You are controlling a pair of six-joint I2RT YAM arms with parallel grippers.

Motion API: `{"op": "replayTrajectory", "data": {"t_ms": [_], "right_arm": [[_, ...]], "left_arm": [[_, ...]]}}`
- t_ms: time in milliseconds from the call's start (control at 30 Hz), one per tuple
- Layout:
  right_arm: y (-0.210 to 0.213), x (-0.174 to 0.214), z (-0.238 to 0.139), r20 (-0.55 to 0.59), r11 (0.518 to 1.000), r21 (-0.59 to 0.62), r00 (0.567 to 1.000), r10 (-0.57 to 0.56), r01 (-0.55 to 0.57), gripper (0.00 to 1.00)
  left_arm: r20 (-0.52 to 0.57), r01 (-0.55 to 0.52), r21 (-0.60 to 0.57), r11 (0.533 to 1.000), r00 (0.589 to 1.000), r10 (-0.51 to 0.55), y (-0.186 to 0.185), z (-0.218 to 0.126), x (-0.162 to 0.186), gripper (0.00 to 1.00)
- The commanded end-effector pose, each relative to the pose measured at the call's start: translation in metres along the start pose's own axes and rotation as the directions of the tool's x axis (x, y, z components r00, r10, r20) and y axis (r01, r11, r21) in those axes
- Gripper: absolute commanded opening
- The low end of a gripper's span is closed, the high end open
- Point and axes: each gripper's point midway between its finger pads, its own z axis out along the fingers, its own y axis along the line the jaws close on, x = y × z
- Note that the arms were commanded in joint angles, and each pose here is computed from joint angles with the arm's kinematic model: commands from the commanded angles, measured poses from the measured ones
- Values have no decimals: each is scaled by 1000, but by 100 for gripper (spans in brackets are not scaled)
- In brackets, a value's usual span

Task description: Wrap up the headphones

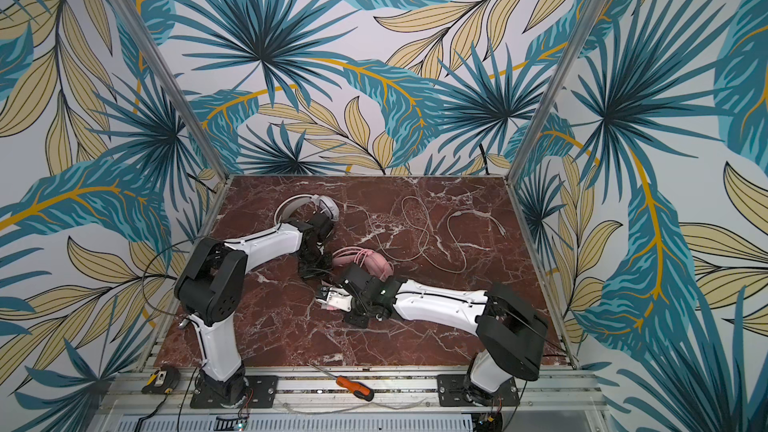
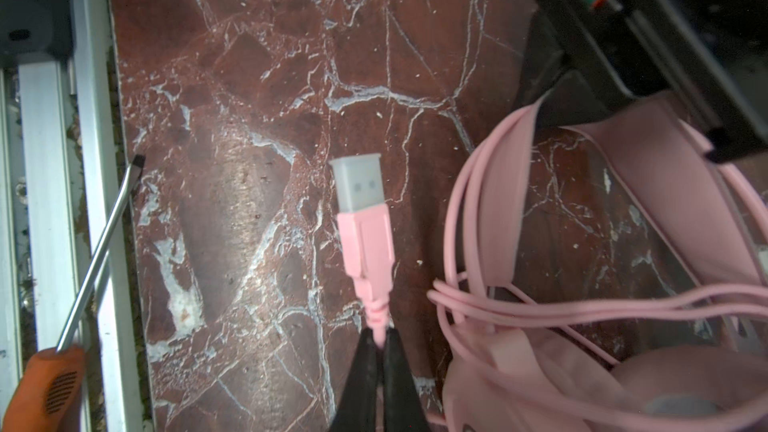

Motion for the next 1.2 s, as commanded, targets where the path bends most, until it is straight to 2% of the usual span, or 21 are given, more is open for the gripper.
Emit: {"op": "replayTrajectory", "data": {"t_ms": [0, 133, 367, 600, 867, 1167], "right_arm": [[-8, -14, -8, 49, 986, 19, 985, 164, -165, 0], [-23, -14, -10, 44, 953, 61, 955, 293, -296, 0], [-34, -19, -10, 32, 886, 73, 889, 457, -458, 0], [-40, -18, -3, -64, 774, 78, 772, 633, -628, 0], [-43, -7, 4, -142, 666, 115, 651, 745, -737, 0], [-55, -8, 12, -137, 574, 139, 558, 818, -807, 3]], "left_arm": [[70, 27, 32, 999, 997, -30, -4, -17, -10, 0], [86, 34, 39, 999, 996, -38, -4, -22, -11, 0], [109, 44, 51, 998, 993, -49, -7, -30, -15, 0], [124, 50, 56, 997, 991, -56, -8, -36, -17, 0], [128, 52, 59, 997, 990, -59, -8, -37, -17, 0], [118, 55, 63, 996, 991, -62, -8, -36, -14, 0]]}}
